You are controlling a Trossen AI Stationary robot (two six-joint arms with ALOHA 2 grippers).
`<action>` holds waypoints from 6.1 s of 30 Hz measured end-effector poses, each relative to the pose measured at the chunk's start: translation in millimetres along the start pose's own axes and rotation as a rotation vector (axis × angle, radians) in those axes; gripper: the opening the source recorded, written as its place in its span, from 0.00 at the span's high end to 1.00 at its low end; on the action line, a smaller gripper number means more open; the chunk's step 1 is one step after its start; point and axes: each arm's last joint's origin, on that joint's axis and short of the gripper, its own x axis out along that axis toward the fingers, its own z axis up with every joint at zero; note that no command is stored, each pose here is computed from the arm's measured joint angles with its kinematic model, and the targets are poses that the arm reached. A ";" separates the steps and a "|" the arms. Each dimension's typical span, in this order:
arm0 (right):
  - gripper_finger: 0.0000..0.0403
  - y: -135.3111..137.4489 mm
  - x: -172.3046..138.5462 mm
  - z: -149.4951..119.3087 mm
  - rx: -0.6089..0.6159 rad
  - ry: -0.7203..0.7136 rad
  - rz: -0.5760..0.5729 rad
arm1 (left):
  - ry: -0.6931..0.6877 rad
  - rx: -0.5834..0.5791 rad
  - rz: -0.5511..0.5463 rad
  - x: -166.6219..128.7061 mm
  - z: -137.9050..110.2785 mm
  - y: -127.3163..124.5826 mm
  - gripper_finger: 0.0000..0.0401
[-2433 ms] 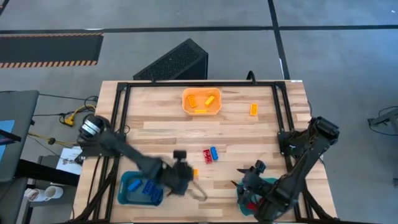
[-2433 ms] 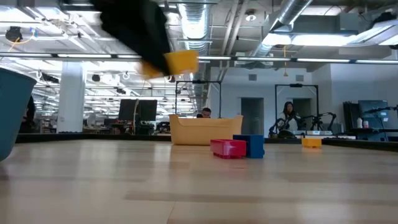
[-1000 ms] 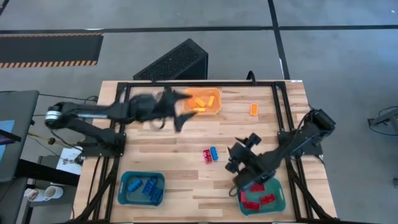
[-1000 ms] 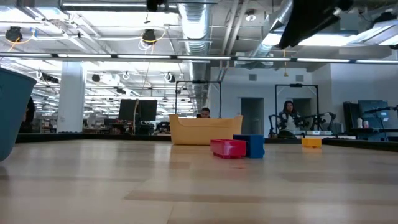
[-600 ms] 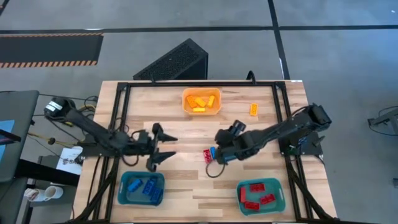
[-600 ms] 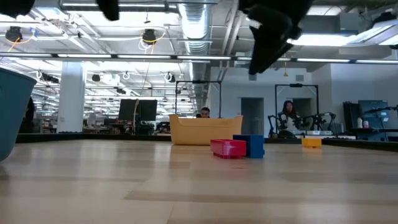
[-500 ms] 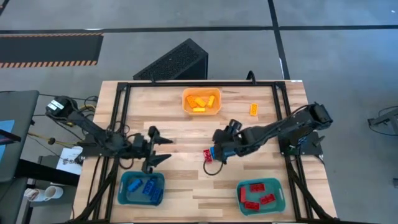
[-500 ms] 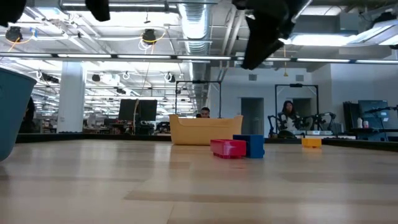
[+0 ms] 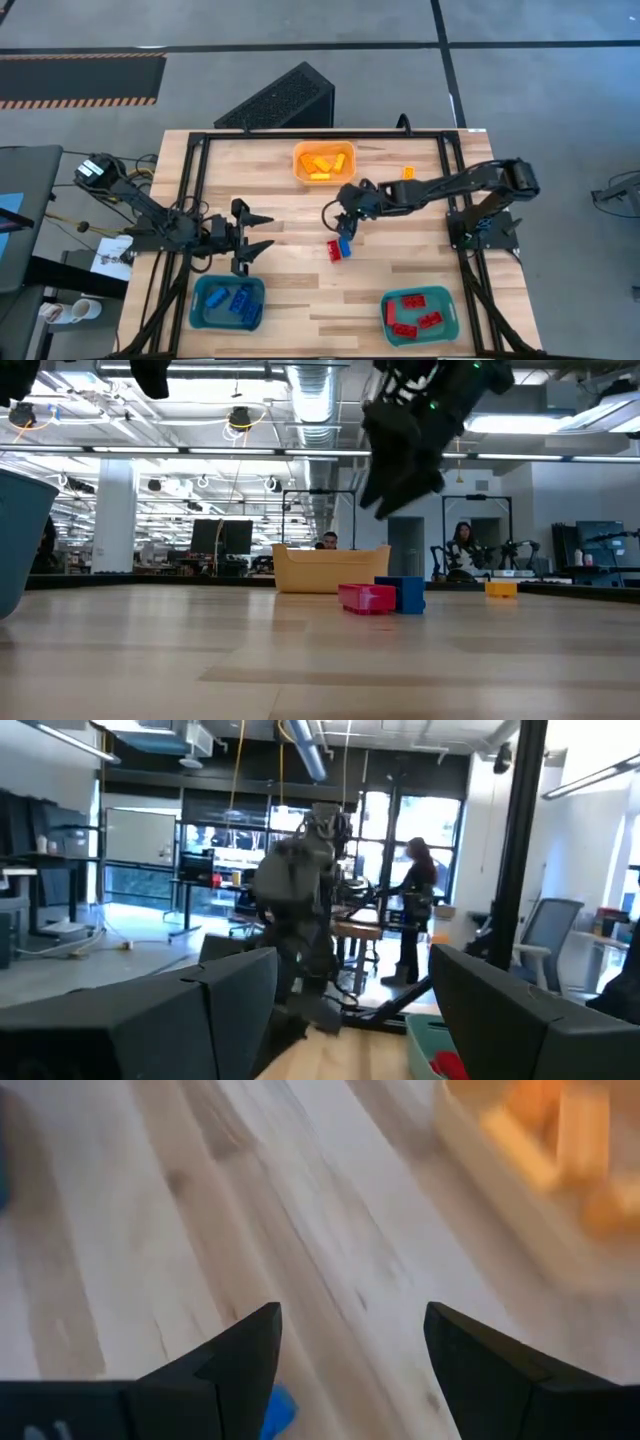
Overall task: Sort & place blocks by color
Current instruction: Put the red game piece into the green bin, then put the blue game piece into the blue bin
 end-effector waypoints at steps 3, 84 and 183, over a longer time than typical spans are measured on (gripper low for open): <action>0.33 1.6 5.7 -17.2 0.085 0.056 -0.018 | 0.015 0.007 0.002 0.0 -1.7 -0.1 0.38; 0.56 102.6 76.2 -82.3 0.043 0.086 -0.023 | 0.066 -0.080 0.050 2.3 -8.5 3.8 0.38; 0.29 171.1 -178.3 -161.6 -0.263 -0.307 0.437 | 1.083 0.290 -0.216 215.6 -166.9 74.5 0.38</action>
